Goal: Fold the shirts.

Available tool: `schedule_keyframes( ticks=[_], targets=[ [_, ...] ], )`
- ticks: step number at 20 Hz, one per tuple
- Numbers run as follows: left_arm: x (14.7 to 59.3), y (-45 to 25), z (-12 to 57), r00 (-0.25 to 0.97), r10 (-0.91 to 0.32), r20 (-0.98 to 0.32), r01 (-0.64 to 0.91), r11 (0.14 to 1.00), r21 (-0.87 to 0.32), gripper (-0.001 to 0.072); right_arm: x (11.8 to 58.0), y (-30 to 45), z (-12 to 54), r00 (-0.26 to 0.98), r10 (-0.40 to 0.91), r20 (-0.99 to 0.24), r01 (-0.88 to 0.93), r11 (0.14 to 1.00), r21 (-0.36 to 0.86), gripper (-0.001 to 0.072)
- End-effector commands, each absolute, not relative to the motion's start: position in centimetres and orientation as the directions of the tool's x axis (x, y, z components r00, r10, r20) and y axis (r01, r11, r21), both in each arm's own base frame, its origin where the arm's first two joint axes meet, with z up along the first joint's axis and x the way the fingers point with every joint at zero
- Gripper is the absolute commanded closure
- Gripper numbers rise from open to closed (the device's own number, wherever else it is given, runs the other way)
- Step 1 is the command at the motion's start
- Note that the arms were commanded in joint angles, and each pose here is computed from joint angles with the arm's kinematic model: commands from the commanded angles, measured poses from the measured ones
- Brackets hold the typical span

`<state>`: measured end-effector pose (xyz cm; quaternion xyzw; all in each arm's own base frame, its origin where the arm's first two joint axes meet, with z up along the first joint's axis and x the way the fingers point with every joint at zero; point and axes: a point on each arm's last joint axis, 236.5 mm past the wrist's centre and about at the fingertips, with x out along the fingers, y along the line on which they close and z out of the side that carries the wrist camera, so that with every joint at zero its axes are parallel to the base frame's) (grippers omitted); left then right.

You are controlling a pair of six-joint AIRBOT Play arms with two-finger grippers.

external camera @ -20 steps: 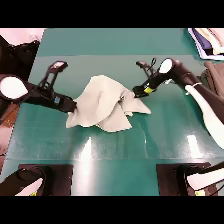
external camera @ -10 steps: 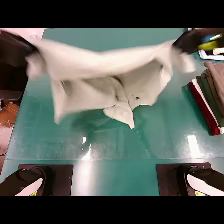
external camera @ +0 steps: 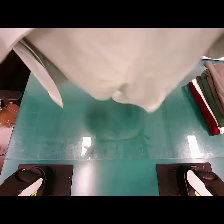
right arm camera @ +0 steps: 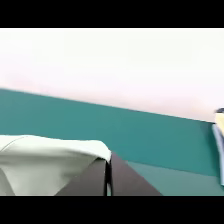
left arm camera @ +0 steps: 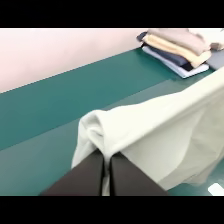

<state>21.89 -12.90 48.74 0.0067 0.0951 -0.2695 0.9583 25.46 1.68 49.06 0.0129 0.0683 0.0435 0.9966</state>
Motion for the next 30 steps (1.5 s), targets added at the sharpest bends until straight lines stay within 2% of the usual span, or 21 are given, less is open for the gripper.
schedule_keyframes(
  ticks=[1, 4, 7, 9, 11, 13, 15, 18, 19, 20, 21, 22, 23, 25, 26, 28, 30],
  targets=[
    [22.7, -12.9, 46.8, 0.83, -0.504, -0.241, 0.506, 0.861, -0.058, 0.0681, 25.2, -2.2, 48.2, 0.982, -0.056, -0.179, 0.068, 0.996, 0.064, 0.0697],
    [27.6, -13.7, 39.1, 0.772, -0.447, -0.451, 0.468, 0.881, -0.071, 0.0681, 29.4, -1.8, 42.8, 0.921, 0.086, -0.38, -0.018, 0.984, 0.179, 0.0697],
    [32.7, -13.2, 29.4, 0.667, -0.317, -0.675, 0.409, 0.912, -0.025, 0.0681, 34.5, 0.0, 36.1, 0.783, 0.241, -0.573, -0.109, 0.961, 0.255, 0.0697],
    [35.3, -13.1, 21.9, 0.546, -0.234, -0.804, 0.386, 0.923, -0.007, 0.0681, 37.9, 1.6, 30.7, 0.668, 0.266, -0.695, -0.131, 0.961, 0.242, 0.0697],
    [36.9, -13.6, 14.8, 0.417, -0.19, -0.889, 0.383, 0.924, -0.017, 0.068, 41.0, 3.1, 24.1, 0.552, 0.223, -0.803, -0.13, 0.975, 0.181, 0.0697],
    [38.9, -13.7, 9.1, 0.35, -0.143, -0.926, 0.375, 0.927, -0.002, 0.068, 44.3, 4.6, 18.0, 0.487, 0.183, -0.854, -0.142, 0.981, 0.129, 0.0696],
    [40.8, -13.5, 5.6, 0.322, -0.097, -0.942, 0.369, 0.929, 0.03, 0.068, 47.5, 6.1, 13.6, 0.482, 0.176, -0.858, -0.151, 0.982, 0.116, 0.0695],
    [43.0, -11.9, 3.3, 0.347, -0.006, -0.938, 0.323, 0.94, 0.113, 0.0677, 50.8, 6.7, 10.2, 0.505, 0.178, -0.845, -0.088, 0.984, 0.155, 0.0694],
    [43.6, -11.3, 3.6, 0.371, 0.017, -0.929, 0.316, 0.938, 0.144, 0.0446, 51.5, 6.6, 9.8, 0.518, 0.176, -0.837, -0.076, 0.984, 0.16, 0.0693],
    [44.0, -10.7, 4.1, 0.387, 0.042, -0.921, 0.311, 0.935, 0.173, 0.0152, 52.1, 6.3, 9.9, 0.535, 0.172, -0.827, -0.066, 0.984, 0.163, 0.0692],
    [44.2, -9.8, 4.9, 0.398, 0.073, -0.914, 0.301, 0.931, 0.206, 0.0125, 52.6, 5.9, 10.2, 0.555, 0.171, -0.814, -0.058, 0.984, 0.167, 0.0647],
    [44.3, -9.0, 5.6, 0.398, 0.085, -0.914, 0.281, 0.937, 0.209, 0.0125, 52.8, 5.6, 10.7, 0.565, 0.171, -0.807, -0.053, 0.984, 0.172, 0.0364],
    [44.1, -7.8, 6.3, 0.381, 0.097, -0.919, 0.25, 0.947, 0.203, 0.0125, 52.7, 4.9, 11.3, 0.566, 0.165, -0.808, -0.043, 0.984, 0.171, 0.0131],
    [42.7, -4.6, 6.5, 0.302, 0.121, -0.946, 0.172, 0.969, 0.178, 0.0125, 51.4, 3.8, 12.5, 0.532, 0.158, -0.832, -0.029, 0.985, 0.168, 0.0123],
    [41.6, -3.7, 6.0, 0.245, 0.094, -0.965, 0.138, 0.982, 0.131, 0.0125, 50.6, 3.6, 12.9, 0.505, 0.157, -0.848, -0.028, 0.986, 0.166, 0.0168],
    [40.1, -3.6, 4.7, 0.169, -0.043, -0.985, 0.088, 0.996, -0.028, 0.0125, 48.8, 3.3, 13.2, 0.457, 0.158, -0.875, -0.05, 0.987, 0.152, 0.0265],
    [38.7, -4.3, 2.8, 0.11, -0.182, -0.977, 0.053, 0.983, -0.177, 0.0125, 47.4, 3.4, 13.6, 0.433, 0.159, -0.887, -0.065, 0.987, 0.145, 0.0283]
  ],
)
